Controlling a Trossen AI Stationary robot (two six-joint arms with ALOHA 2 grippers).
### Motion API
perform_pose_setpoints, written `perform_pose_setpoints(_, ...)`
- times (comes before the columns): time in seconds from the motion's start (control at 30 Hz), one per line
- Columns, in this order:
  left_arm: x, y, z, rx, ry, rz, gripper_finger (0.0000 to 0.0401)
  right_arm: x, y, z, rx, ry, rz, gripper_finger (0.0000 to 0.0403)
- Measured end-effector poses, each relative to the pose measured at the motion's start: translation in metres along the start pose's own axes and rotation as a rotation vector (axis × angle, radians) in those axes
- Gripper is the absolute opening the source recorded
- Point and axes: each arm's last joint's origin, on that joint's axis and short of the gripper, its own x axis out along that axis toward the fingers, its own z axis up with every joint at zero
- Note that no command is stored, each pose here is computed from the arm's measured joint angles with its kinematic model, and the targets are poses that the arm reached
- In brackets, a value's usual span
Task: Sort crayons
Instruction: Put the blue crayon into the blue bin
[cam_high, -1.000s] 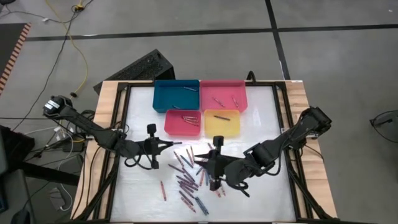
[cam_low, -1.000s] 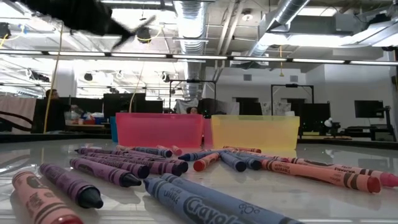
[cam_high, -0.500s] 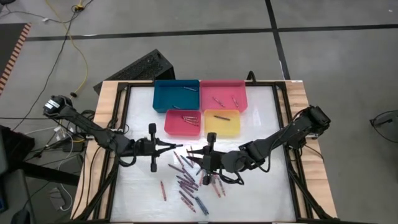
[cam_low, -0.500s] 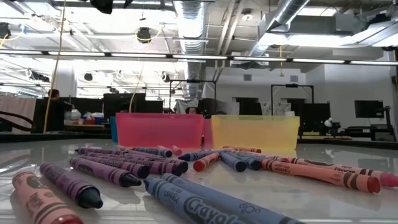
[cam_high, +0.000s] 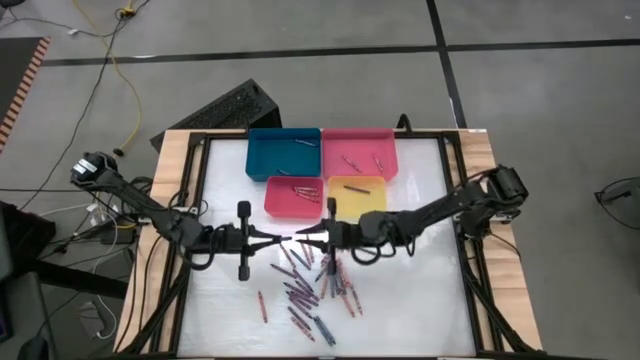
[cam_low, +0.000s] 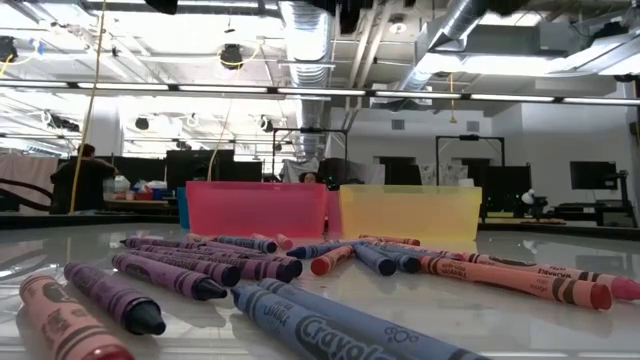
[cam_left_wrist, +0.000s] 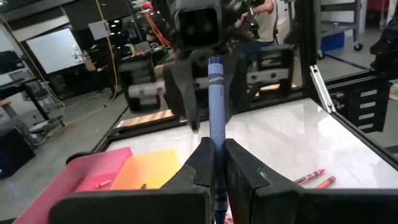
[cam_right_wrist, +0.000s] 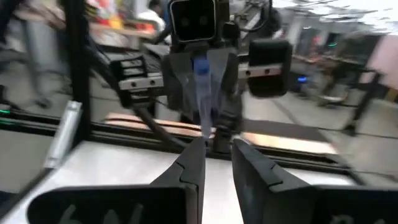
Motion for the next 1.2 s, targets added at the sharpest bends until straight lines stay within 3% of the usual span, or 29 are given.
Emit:
perform_pose_setpoints(0.2, 0.0, 0.0, 0.0, 0.015, 0.002, 0.01, 0.0002, 0.001, -0.007, -0.006, 0.011, -0.007, 0.133, 0.0082)
perform_pose_setpoints(0.43, 0.0, 0.001, 0.0, 0.009, -0.002, 0.013, 0.0002, 0.001, -0.008, -0.002, -0.063, -0.049, 0.083, 0.0095)
perform_pose_setpoints(0.87, 0.008, 0.006, -0.003, 0.007, -0.006, 0.027, 0.0002, 0.001, -0.012, 0.007, -0.066, -0.137, 0.038, 0.0231)
perform_pose_setpoints(1.2, 0.022, 0.005, -0.012, 0.028, -0.003, 0.059, 0.0002, 0.007, -0.013, 0.018, -0.07, -0.123, 0.063, 0.0229)
